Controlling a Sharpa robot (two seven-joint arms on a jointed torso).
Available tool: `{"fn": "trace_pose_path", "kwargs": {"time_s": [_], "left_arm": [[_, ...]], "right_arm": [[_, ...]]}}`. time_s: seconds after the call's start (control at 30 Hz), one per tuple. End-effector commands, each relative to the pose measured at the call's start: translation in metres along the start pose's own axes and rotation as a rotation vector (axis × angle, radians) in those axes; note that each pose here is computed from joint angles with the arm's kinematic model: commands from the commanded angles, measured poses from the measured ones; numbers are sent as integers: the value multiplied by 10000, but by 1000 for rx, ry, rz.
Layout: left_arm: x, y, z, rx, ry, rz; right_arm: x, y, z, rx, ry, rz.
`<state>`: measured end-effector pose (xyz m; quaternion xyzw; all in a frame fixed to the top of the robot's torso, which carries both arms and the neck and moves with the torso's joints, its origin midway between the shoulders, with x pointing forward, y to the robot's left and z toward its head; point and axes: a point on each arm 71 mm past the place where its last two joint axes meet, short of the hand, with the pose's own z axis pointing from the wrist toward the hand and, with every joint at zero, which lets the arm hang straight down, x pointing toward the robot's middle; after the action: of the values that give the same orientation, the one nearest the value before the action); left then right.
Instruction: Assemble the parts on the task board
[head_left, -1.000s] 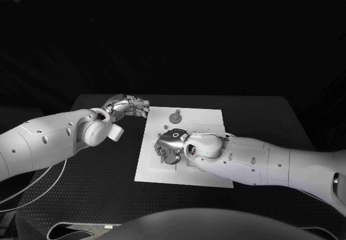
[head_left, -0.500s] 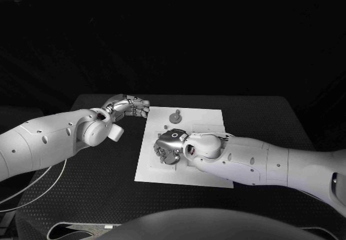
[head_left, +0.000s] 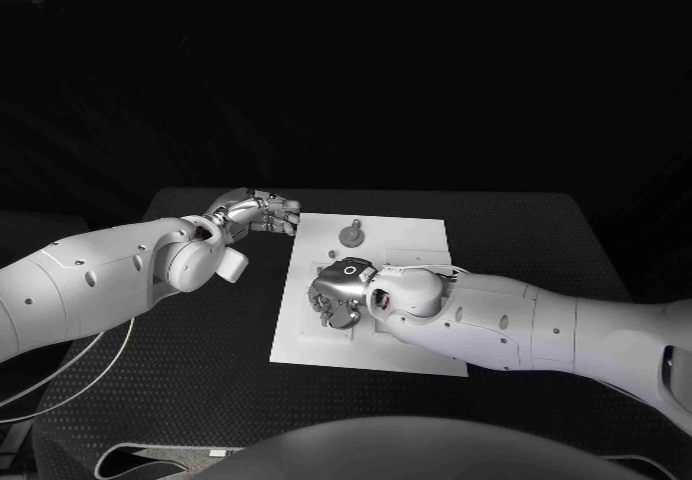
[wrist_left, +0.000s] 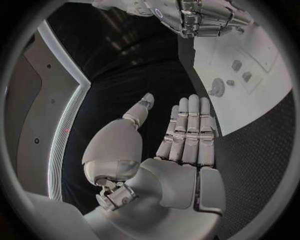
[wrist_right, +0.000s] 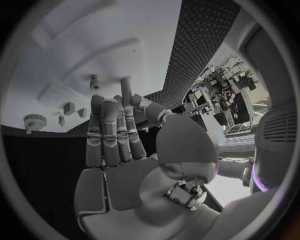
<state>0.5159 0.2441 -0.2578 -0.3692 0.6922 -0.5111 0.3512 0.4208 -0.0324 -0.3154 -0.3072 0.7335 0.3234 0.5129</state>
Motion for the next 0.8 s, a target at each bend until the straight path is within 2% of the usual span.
{"fn": "trace_pose_path", "kwargs": {"time_s": [0.03,0.3,0.8], "left_arm": [[23,-15,6,9,17,-2],[21,-14,15,9,17,-1],[25,-13,17,8,20,-2]], "right_arm": [[103,-8,-13,4,53,-12],[173,-25,-16,11,72,-21],[206,-3,-28,1,105,-15]]}}
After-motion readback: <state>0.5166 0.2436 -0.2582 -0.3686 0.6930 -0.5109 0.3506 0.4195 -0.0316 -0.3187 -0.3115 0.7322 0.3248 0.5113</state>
